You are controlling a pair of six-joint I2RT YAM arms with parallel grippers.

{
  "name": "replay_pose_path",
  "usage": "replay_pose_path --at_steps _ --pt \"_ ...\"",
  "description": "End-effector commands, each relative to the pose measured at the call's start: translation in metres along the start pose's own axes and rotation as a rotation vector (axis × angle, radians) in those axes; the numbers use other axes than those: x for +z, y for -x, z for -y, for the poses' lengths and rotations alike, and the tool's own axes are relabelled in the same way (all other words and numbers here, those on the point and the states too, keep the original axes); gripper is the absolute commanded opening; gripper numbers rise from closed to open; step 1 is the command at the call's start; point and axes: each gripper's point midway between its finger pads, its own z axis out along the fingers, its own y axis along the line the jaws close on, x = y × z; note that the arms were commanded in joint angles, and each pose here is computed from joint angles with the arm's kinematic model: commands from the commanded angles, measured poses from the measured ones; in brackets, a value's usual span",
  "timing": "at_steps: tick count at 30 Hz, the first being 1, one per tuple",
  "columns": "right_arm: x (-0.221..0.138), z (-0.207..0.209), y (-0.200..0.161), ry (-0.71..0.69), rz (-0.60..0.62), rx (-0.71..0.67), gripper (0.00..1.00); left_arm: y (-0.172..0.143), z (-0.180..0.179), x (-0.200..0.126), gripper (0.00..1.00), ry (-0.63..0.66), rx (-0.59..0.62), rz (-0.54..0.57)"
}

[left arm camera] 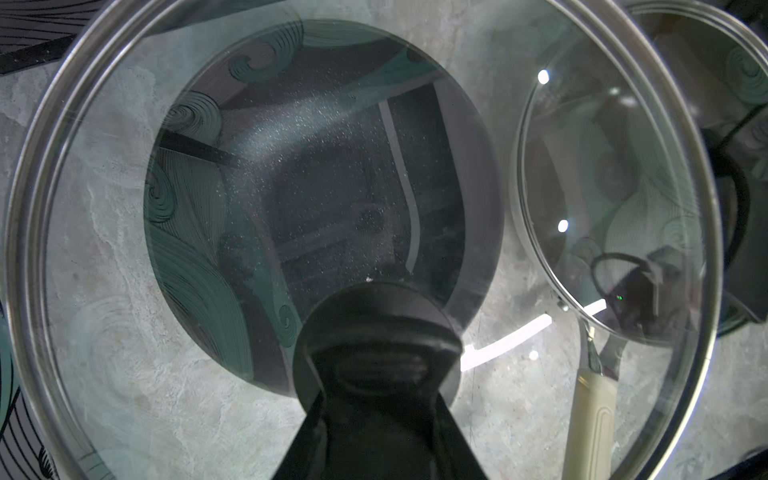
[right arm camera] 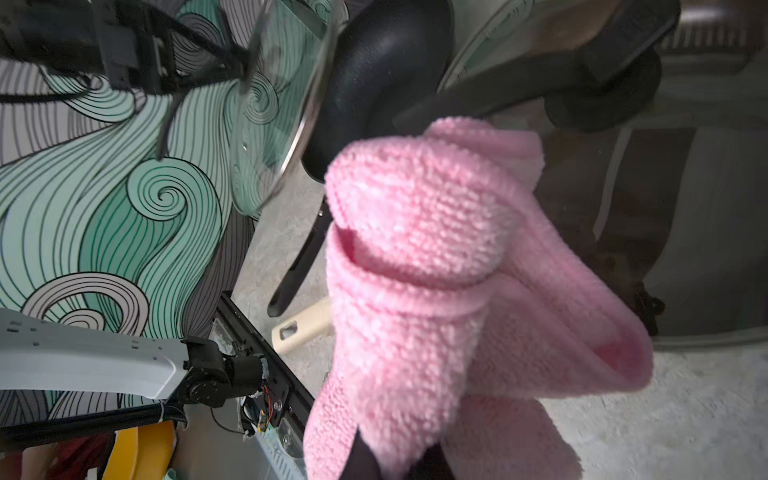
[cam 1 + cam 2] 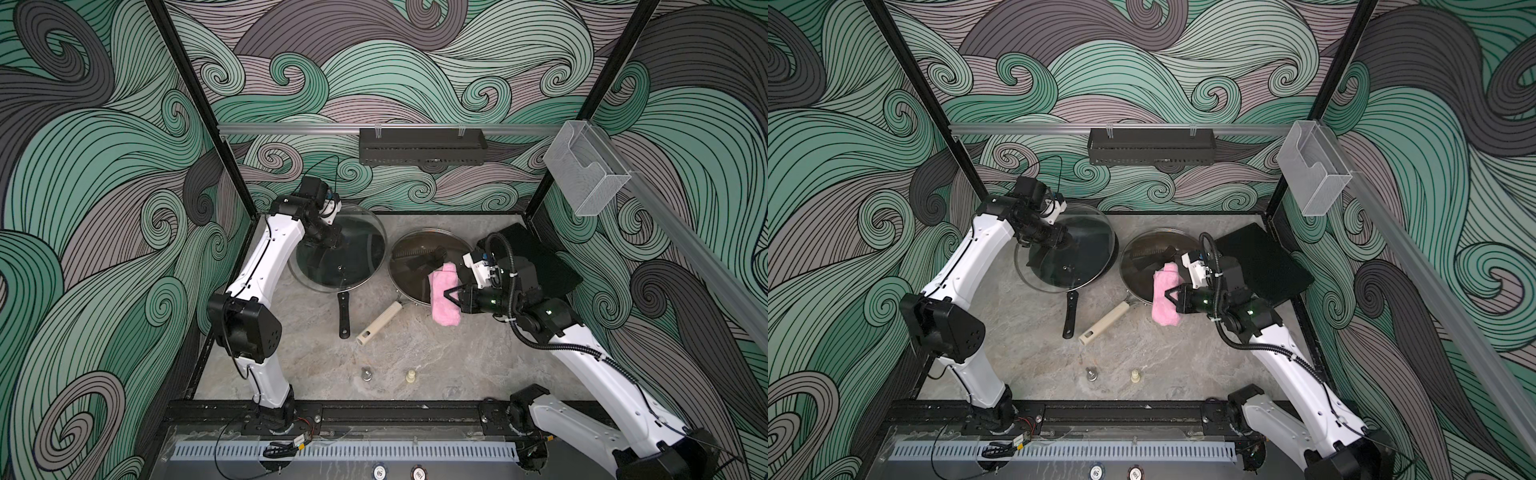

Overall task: Wipe the pot lid with a cloth
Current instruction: Place the pot lid on the cooking pot.

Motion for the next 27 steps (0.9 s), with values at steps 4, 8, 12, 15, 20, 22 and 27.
replay_pose_path --at_steps 4,8,12,15,20,22,27 --pt "0.011 0.034 -0.039 -0.09 -0.068 0.067 0.0 0.044 -0.001 -0.014 0.0 -0.034 0.015 0.101" --pt "0.019 0.052 -0.056 -0.134 -0.098 0.102 0.0 0.046 -0.003 0.004 0.0 -0.041 0.013 0.06" --pt "0.026 0.068 -0.07 -0.181 -0.117 0.137 0.0 0.043 -0.006 0.021 0.0 -0.037 0.014 0.021" --pt "0.031 0.073 -0.075 -0.185 -0.126 0.15 0.0 0.041 -0.009 0.034 0.0 -0.032 0.011 -0.007" --pt "0.039 0.079 -0.079 -0.194 -0.15 0.165 0.0 0.04 -0.013 0.046 0.0 -0.018 0.008 -0.032" --pt "0.041 0.08 -0.081 -0.193 -0.16 0.169 0.0 0.04 -0.013 0.049 0.0 -0.016 0.01 -0.038" --pt "0.046 0.083 -0.086 -0.192 -0.169 0.188 0.0 0.04 -0.014 0.056 0.0 -0.015 0.004 -0.051"
